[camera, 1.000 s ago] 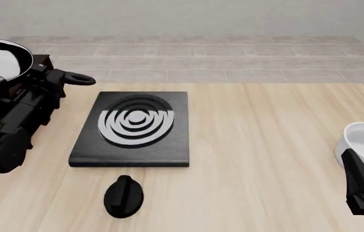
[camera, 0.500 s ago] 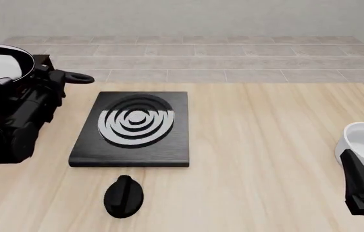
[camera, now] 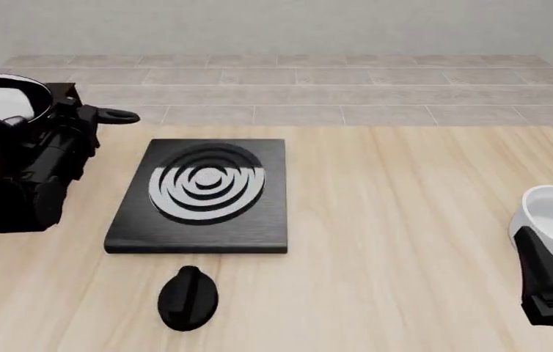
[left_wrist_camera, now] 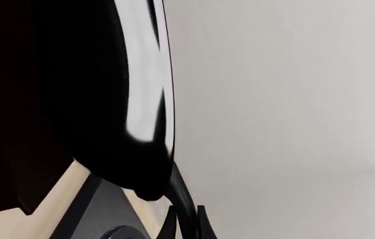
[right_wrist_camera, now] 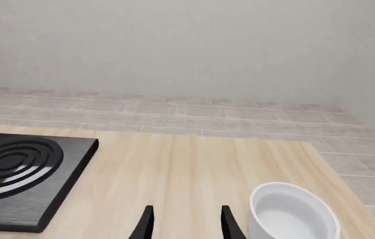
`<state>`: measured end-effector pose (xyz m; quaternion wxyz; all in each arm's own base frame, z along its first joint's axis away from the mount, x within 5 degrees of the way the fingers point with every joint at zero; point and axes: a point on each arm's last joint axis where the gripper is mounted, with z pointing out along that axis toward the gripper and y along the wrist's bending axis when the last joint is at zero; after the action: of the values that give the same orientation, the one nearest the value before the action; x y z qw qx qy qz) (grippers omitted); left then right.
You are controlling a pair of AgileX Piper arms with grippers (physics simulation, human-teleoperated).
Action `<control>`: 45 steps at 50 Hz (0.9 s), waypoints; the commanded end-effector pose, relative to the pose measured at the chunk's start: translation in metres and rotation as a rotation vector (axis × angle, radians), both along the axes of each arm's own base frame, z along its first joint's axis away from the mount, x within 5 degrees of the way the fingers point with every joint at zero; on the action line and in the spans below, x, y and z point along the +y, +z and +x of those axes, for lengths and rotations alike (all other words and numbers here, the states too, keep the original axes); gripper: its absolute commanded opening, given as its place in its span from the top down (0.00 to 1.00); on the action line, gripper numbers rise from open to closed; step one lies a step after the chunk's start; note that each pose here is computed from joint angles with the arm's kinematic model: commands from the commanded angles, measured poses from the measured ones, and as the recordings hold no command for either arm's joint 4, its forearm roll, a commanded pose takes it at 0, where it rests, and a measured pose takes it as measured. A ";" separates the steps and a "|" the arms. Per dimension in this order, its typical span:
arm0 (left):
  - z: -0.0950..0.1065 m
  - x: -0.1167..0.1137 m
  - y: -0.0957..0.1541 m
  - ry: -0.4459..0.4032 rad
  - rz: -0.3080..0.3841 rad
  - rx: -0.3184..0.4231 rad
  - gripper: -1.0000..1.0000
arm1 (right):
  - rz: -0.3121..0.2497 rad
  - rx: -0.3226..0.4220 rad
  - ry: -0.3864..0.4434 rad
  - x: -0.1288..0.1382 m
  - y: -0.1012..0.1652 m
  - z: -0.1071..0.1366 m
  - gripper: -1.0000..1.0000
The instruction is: Put the frying pan on top of the cabinet.
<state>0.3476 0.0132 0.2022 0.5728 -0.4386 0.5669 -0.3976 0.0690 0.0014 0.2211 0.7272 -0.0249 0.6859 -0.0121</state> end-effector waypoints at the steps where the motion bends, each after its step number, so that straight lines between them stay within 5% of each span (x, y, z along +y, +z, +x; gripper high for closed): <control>1: 0.013 0.004 0.000 -0.005 0.009 -0.040 1.00 | -0.003 0.002 0.001 0.000 0.000 0.000 0.00; 38: 0.024 0.020 -0.022 0.039 -0.030 -0.008 1.00 | -0.002 0.001 0.003 0.000 0.001 0.001 0.00; 39: 0.023 0.020 -0.020 0.039 -0.024 -0.009 0.00 | -0.003 0.000 0.003 0.000 0.001 0.001 0.00; 45: 0.019 0.021 -0.016 0.041 -0.013 -0.010 0.00 | -0.004 0.000 0.004 0.000 -0.002 0.001 0.00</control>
<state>0.3707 0.0303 0.1840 0.5776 -0.4520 0.5490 -0.4008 0.0698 0.0016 0.2214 0.7268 -0.0271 0.6862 -0.0120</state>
